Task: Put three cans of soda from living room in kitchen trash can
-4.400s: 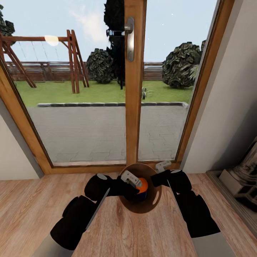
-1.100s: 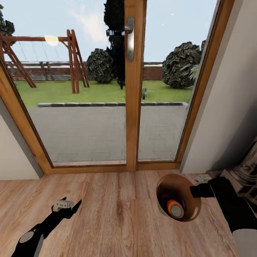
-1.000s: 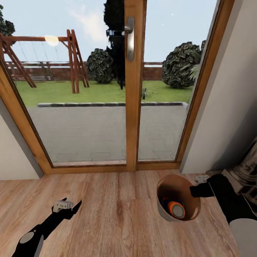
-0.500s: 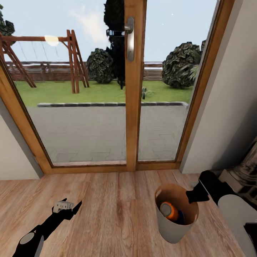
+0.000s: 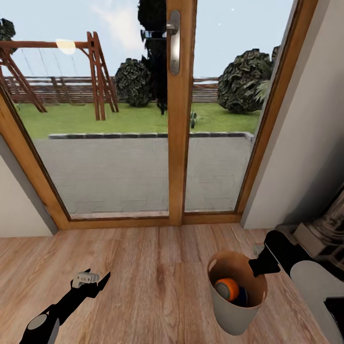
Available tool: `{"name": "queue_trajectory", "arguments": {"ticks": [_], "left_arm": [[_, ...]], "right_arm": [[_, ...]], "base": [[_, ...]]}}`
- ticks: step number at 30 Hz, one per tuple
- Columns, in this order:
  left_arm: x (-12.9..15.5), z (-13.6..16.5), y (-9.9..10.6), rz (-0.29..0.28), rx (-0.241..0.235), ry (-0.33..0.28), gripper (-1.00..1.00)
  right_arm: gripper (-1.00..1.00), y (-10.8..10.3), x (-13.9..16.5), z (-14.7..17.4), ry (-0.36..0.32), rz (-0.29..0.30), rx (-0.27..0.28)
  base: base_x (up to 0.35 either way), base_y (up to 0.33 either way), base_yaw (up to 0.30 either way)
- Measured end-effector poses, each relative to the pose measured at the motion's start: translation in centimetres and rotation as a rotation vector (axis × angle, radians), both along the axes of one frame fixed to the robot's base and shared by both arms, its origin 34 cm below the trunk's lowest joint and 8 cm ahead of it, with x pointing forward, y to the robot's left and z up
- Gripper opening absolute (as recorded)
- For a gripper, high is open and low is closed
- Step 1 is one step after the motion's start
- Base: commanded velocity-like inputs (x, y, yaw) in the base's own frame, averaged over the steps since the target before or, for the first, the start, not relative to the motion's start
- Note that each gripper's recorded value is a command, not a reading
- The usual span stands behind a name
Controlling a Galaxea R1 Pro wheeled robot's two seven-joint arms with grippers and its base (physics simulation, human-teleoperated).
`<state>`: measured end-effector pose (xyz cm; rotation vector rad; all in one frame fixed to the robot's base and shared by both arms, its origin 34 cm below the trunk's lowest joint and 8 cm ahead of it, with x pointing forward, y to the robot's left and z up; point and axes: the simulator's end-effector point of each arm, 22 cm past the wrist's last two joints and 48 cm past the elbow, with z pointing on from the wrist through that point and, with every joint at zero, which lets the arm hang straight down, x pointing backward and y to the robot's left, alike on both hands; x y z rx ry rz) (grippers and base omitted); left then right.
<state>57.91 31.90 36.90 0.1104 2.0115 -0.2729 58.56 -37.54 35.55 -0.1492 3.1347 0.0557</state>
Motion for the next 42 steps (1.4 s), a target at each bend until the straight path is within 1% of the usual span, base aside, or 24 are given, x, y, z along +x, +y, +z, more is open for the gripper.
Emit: {"name": "queue_trajectory", "arguments": {"ticks": [3, 7, 11, 13, 16, 19, 24, 28, 33, 37, 42], "left_arm": [[0.0, 0.0, 0.0, 0.0, 0.0, 0.0, 1.0], [-0.2, -0.9, 0.0, 0.0, 0.0, 0.017, 1.0], [-0.5, -1.8, 0.0, 0.0, -0.001, 0.034, 1.0], [-0.5, -1.7, 0.0, 0.0, -0.001, 0.034, 1.0], [-0.5, -1.8, 0.0, 0.0, -0.001, 0.034, 1.0], [-0.7, -2.4, 0.0, 0.0, -0.001, 0.047, 1.0], [-0.9, -2.8, 0.0, -0.001, 0.0, 0.055, 1.0], [-0.9, -2.8, 0.0, -0.001, 0.0, 0.055, 1.0], [-1.2, -4.0, 0.0, -0.001, 0.0, 0.078, 1.0], [-1.7, -4.7, -0.2, 0.0, -0.009, 0.096, 1.0], [-2.4, -6.1, -0.3, 0.001, -0.014, 0.126, 1.0]], "right_arm": [[-1.0, -0.3, 0.0, 0.0, 0.001, 0.009, -0.015], [-1.0, -0.2, -0.4, -0.9, 0.023, 0.016, -0.018], [-1.0, -0.6, -0.7, -1.8, 0.042, 0.03, -0.035], [-1.0, -0.8, -0.7, -1.8, 0.042, 0.034, -0.042], [-1.0, -0.7, -0.7, -1.8, 0.042, 0.031, -0.036], [-1.0, -0.4, -1.0, -2.5, 0.055, 0.029, -0.029], [-1.0, -0.7, -1.1, -2.9, 0.063, 0.035, -0.041], [-1.0, -0.8, -1.1, -2.8, 0.061, 0.03, -0.038], [-1.0, -0.7, -1.5, -3.9, 0.083, 0.032, -0.038], [-1.0, -0.8, -1.5, -4.1, 0.086, 0.034, -0.041], [-1.0, -0.7, -2.0, -5.2, 0.108, 0.032, -0.037]], "base": [[0.0, 0.0, 0.0], [0.0, 0.0, 0.0], [0.0, 0.0, 0.0], [0.0, 0.0, 0.0], [0.0, 0.0, 0.0], [0.0, 0.0, 0.0], [0.0, 0.0, 0.0], [0.0, 0.0, 0.0], [0.0, 0.0, 0.0], [0.0, 0.0, 0.0], [0.0, 0.0, 0.0]]}}
